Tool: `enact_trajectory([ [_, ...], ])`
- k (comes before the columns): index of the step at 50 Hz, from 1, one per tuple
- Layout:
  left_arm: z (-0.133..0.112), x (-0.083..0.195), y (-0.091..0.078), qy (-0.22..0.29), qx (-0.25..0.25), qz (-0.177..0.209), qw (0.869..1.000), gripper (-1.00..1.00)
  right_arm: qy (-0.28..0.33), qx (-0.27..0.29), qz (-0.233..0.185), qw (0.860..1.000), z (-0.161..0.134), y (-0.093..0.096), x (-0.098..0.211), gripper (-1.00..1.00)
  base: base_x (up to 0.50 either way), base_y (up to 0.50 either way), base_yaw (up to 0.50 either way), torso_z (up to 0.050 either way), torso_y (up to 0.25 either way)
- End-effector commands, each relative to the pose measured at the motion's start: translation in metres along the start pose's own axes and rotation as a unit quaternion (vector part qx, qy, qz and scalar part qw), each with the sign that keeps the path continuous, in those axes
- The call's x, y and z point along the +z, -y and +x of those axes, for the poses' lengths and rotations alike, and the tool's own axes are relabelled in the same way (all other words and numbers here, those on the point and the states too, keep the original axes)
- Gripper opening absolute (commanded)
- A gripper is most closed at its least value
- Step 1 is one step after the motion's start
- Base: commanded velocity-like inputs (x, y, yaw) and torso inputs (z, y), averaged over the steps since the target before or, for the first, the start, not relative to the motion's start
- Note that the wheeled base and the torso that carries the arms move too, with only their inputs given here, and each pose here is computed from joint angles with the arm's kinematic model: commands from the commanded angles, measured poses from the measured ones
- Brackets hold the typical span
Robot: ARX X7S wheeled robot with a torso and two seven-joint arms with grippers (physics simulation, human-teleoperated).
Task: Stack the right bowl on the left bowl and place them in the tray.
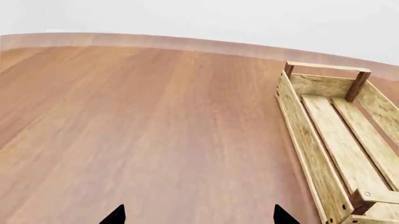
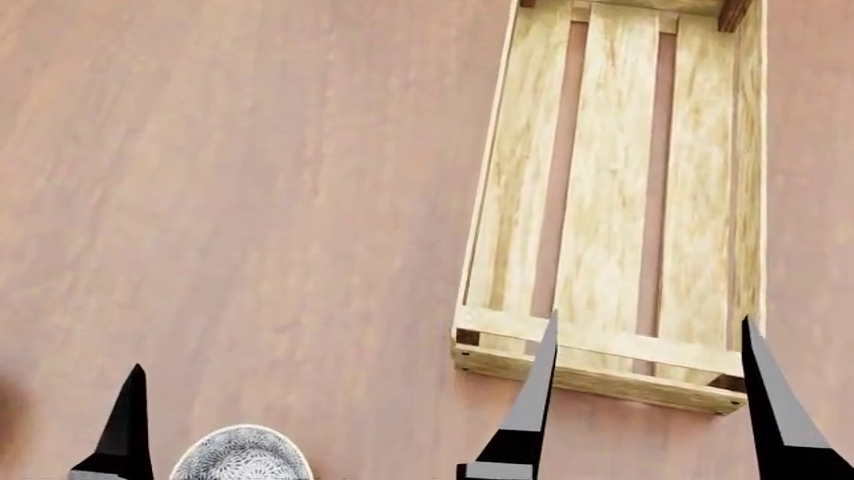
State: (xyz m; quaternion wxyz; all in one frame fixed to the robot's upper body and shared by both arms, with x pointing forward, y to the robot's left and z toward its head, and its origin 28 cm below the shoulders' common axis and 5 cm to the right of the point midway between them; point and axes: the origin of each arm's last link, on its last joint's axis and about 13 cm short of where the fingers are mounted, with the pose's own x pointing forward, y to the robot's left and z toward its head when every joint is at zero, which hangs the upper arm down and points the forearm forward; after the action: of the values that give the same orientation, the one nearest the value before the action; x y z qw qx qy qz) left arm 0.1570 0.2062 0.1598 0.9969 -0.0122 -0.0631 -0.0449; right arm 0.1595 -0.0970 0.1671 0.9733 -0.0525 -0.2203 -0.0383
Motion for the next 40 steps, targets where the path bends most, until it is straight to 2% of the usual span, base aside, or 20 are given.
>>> enact_trajectory([
  [1,0.005,0.007,0.001,0.0,-0.015,-0.009,1.0,1.0,0.011,0.002,0.004,1.0,0.003,0.003,0.003,1.0,0.0,0.0,0.0,0.0,-0.25],
  [12,0.009,0.007,0.001,-0.012,-0.022,-0.018,1.0,1.0,0.012,0.002,0.006,1.0,0.003,0.004,0.004,1.0,0.0,0.0,0.0,0.0,-0.25],
  [18,0.01,0.006,-0.001,-0.038,-0.04,-0.019,0.998,1.0,0.012,0.004,0.007,1.0,0.003,0.003,0.003,1.0,0.0,0.0,0.0,0.0,-0.25],
  [19,0.01,0.006,-0.001,-0.04,-0.044,-0.034,0.998,1.0,0.012,0.004,0.007,1.0,0.003,0.003,0.003,1.0,0.0,0.0,0.0,0.0,0.0],
  [25,0.016,0.008,-0.005,-0.063,-0.069,-0.033,0.995,1.0,0.013,0.004,0.008,1.0,0.003,0.003,0.003,1.0,0.0,0.0,0.0,0.0,0.0],
  [40,0.032,-0.001,-0.021,-0.114,-0.09,-0.05,0.988,1.0,0.014,0.009,0.009,1.0,0.003,0.001,0.003,1.0,0.0,0.0,0.0,0.0,0.0],
])
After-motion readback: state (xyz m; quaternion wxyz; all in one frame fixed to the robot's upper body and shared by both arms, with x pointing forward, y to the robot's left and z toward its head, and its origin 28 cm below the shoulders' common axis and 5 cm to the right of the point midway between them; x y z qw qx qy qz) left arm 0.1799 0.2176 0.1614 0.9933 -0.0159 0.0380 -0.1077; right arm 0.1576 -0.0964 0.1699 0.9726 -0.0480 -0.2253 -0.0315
